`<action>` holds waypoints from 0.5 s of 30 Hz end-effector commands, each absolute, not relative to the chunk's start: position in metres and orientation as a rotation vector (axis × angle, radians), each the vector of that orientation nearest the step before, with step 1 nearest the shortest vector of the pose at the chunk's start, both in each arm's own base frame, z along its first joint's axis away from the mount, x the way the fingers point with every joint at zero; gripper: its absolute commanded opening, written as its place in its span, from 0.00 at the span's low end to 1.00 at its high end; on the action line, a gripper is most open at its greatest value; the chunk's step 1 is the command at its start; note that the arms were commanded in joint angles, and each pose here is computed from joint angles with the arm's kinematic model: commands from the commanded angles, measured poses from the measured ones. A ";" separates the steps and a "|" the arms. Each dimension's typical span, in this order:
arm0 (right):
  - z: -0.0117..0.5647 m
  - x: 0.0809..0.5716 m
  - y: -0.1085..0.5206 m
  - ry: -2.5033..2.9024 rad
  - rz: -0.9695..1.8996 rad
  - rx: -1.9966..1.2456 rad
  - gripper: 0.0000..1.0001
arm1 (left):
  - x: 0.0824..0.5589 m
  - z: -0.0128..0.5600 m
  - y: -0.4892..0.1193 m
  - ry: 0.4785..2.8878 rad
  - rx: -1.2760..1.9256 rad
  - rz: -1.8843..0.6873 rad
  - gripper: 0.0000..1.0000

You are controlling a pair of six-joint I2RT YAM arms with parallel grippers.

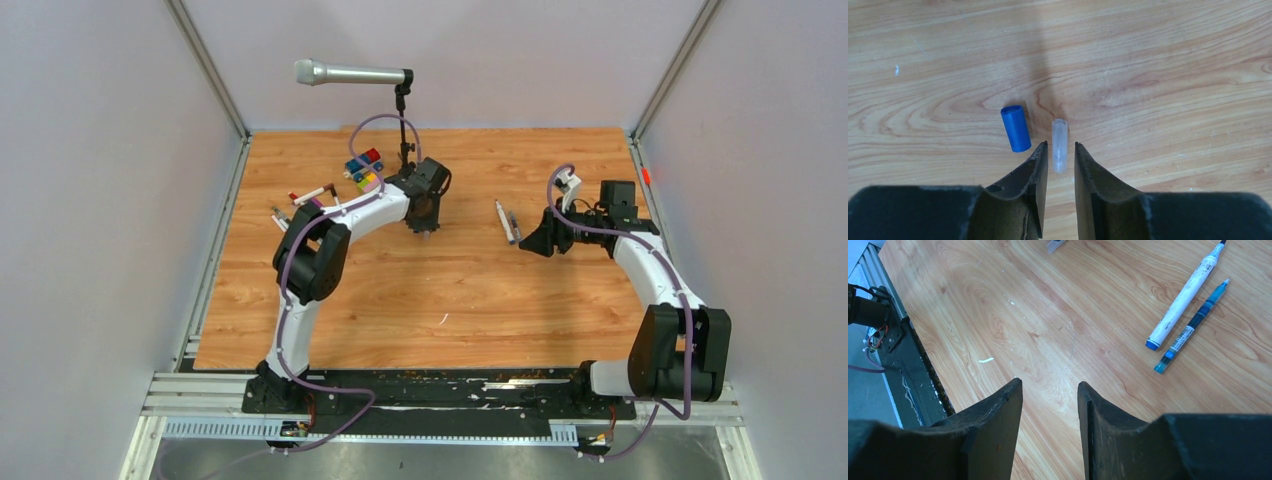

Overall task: Open the pen caps
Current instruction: Place the pen cap at the center of the board.

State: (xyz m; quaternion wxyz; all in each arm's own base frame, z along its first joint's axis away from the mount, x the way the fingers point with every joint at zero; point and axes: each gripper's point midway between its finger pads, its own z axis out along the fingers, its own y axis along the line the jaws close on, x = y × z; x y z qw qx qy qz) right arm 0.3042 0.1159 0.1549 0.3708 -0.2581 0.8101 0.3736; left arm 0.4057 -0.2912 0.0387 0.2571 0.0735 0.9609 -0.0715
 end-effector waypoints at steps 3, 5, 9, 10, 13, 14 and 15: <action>0.161 0.304 0.116 2.022 0.988 -0.698 0.46 | 0.417 0.122 -0.291 2.425 0.196 -0.276 0.33; 0.163 0.303 0.117 2.009 0.994 -0.708 0.46 | 0.413 0.137 -0.287 2.384 0.200 -0.294 0.34; 0.168 0.299 0.117 1.979 1.004 -0.730 0.46 | 0.398 0.166 -0.274 2.284 0.202 -0.337 0.34; 0.171 0.298 0.117 1.964 1.006 -0.740 0.46 | 0.391 0.170 -0.269 2.259 0.200 -0.348 0.34; 0.176 0.293 0.118 1.926 1.014 -0.763 0.47 | 0.371 0.176 -0.248 2.197 0.184 -0.353 0.38; 0.178 0.292 0.118 1.916 1.016 -0.769 0.47 | 0.365 0.182 -0.242 2.169 0.174 -0.354 0.41; 0.179 0.291 0.119 1.906 1.020 -0.775 0.47 | 0.359 0.183 -0.235 2.152 0.170 -0.346 0.44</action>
